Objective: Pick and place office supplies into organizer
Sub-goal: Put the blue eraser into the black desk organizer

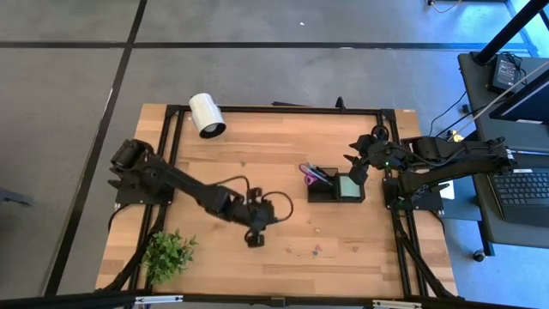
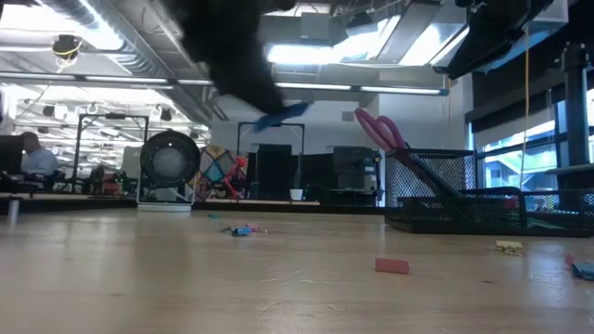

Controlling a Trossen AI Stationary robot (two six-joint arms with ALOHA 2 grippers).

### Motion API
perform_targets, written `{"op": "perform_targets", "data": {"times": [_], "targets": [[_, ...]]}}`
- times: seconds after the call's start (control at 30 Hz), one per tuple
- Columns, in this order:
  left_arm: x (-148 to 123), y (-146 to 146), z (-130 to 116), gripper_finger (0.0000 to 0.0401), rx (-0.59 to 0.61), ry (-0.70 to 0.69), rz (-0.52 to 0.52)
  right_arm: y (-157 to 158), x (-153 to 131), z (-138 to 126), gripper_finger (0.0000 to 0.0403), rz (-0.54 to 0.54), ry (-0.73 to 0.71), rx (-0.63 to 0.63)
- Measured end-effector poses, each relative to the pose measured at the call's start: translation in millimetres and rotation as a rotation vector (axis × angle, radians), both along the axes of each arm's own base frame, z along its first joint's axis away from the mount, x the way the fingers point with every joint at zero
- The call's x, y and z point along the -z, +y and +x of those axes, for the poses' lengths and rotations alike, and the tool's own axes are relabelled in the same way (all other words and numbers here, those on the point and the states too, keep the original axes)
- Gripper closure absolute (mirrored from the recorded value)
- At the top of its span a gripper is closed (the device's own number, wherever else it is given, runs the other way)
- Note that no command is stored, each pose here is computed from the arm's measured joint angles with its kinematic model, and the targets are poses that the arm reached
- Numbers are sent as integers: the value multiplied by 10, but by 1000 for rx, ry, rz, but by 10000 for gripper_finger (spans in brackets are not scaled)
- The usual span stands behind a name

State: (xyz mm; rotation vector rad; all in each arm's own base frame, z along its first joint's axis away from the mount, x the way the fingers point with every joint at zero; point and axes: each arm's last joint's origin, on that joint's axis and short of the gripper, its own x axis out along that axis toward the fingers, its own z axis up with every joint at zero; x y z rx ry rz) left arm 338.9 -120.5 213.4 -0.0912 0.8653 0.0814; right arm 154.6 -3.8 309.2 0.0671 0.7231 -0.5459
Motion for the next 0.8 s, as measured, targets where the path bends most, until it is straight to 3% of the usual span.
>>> {"op": "perform_targets", "data": {"times": [0.2, 0.33, 0.7, 0.8], "targets": [[-38, 296, 256, 333, 166, -132, 132, 0, 0, 0, 214, -3, 3, -4], [-8, 463, 380, 333, 215, -185, 163, 1, 0, 0, 214, -16, 11, -16], [19, 907, 667, 333, 116, -384, 222, 3, -2, 2, 214, -9, 8, -21], [0, 952, 699, 333, 98, -426, 224, 32, 1, 13, 214, 35, 13, -96]]}}
